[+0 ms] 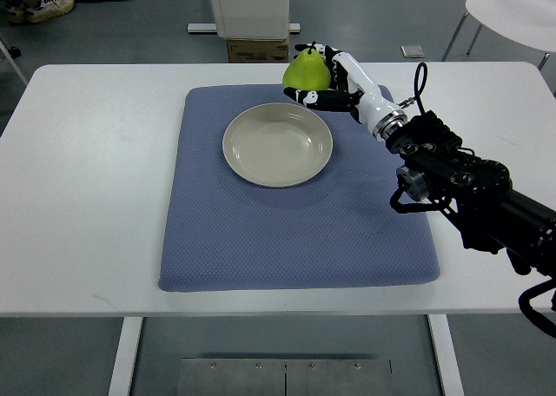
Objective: Place pear on plate with right hand
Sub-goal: 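Lift the pear with the right hand and carry it over the plate, then lower the held pear onto the cream plate with the right hand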
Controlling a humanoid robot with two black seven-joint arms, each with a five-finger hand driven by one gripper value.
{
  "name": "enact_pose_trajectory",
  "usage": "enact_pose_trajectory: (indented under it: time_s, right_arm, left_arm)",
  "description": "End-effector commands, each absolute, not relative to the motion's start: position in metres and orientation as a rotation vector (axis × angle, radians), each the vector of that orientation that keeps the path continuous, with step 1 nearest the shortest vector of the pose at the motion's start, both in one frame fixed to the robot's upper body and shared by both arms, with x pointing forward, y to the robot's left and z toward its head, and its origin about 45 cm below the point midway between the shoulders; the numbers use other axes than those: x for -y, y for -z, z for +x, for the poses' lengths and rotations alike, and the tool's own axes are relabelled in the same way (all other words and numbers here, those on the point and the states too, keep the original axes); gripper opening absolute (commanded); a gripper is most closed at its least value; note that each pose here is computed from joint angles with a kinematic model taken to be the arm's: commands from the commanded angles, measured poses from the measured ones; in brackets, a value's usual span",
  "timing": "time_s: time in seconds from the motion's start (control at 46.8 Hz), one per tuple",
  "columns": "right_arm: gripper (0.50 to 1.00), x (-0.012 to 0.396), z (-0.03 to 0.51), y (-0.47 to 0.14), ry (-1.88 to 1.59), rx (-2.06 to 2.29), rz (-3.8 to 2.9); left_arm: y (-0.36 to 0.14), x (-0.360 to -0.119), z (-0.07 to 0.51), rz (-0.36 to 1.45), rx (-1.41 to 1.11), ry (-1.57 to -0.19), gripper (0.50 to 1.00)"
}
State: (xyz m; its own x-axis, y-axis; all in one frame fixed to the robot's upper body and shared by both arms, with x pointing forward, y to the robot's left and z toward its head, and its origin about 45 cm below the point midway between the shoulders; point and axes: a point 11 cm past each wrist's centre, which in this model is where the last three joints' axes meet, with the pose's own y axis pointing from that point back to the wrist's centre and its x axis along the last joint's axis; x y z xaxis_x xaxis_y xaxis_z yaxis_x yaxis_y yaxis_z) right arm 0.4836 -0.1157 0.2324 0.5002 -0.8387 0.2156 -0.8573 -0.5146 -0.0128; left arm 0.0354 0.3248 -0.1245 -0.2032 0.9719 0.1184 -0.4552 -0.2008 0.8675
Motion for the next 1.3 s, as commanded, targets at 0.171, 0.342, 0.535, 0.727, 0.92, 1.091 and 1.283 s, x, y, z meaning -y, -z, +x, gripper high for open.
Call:
enact_pose_trajectory:
  time_s: [0.171,0.342,0.535,0.727,0.92,1.091,1.283]
  right_arm:
    - [0.5,0.114,0.483,-0.228,-0.261,1.457,2.63]
    - [0.5,0.116,0.48,-0.222,-0.242,1.457,2.622]
    - [0.5,0.115,0.475,-0.213,-0.213,1.446,2.622]
    - [0.5,0.11,0.463,-0.197,-0.138,1.373,2.661]
    - [0.5,0.11,0.453,-0.181,-0.088,1.34,2.663]
    - [0.5,0.11,0.447,-0.171,-0.079,1.314,2.655]
    - [0.5,0.111,0.444,-0.167,-0.074,1.312,2.651]
  left_arm:
    - [0.124,-0.325,0.035,0.86,-0.864,-1.648,1.0]
    - [0.124,-0.325,0.035,0.86,-0.864,-1.648,1.0]
    - [0.124,-0.325,0.035,0.859,-0.865,-1.647,1.0]
    - [0.124,-0.325,0.035,0.86,-0.864,-1.648,1.0]
    - [0.124,-0.325,0.035,0.86,-0.864,-1.648,1.0]
    - [0.124,-0.325,0.035,0.86,-0.864,-1.648,1.0]
    - [0.124,-0.325,0.035,0.86,-0.864,-1.648,1.0]
